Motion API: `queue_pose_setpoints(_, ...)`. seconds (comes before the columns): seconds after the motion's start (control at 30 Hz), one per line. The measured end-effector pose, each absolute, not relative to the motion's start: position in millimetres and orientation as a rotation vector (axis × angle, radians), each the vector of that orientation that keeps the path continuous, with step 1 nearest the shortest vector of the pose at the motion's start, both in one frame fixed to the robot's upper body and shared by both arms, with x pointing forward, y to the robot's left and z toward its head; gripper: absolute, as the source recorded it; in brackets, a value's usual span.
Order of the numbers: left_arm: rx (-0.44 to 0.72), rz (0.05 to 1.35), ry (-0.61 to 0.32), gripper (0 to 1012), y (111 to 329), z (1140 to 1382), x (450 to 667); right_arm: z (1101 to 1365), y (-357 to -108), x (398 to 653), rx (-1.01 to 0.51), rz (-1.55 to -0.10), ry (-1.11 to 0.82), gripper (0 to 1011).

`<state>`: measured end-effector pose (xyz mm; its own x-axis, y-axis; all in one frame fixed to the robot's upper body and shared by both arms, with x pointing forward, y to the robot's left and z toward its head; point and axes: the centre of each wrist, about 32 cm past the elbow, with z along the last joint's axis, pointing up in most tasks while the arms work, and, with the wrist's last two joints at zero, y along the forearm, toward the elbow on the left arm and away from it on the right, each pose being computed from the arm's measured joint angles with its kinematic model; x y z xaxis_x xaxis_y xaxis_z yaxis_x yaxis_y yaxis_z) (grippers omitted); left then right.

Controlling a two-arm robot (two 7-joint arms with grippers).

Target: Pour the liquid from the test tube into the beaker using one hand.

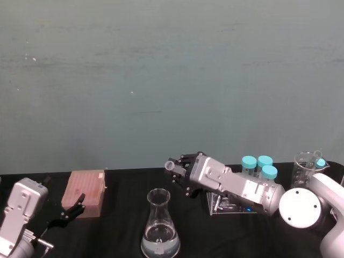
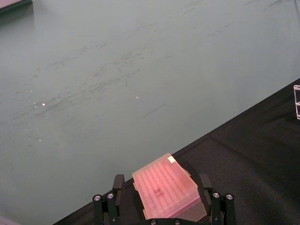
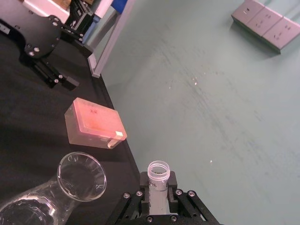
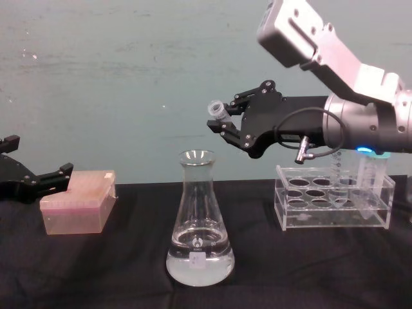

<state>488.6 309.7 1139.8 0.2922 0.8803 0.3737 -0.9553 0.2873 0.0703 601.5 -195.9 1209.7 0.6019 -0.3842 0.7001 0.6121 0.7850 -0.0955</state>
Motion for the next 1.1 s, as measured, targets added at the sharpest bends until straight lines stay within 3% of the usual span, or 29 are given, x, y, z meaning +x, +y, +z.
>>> queue_pose_setpoints(1.1, 0.305, 1.248, -0.285, 1000, 309.7, 1139.8, 488.6, 1201.6, -184.8, 588.9, -0.461, -0.515, -1.139, 222)
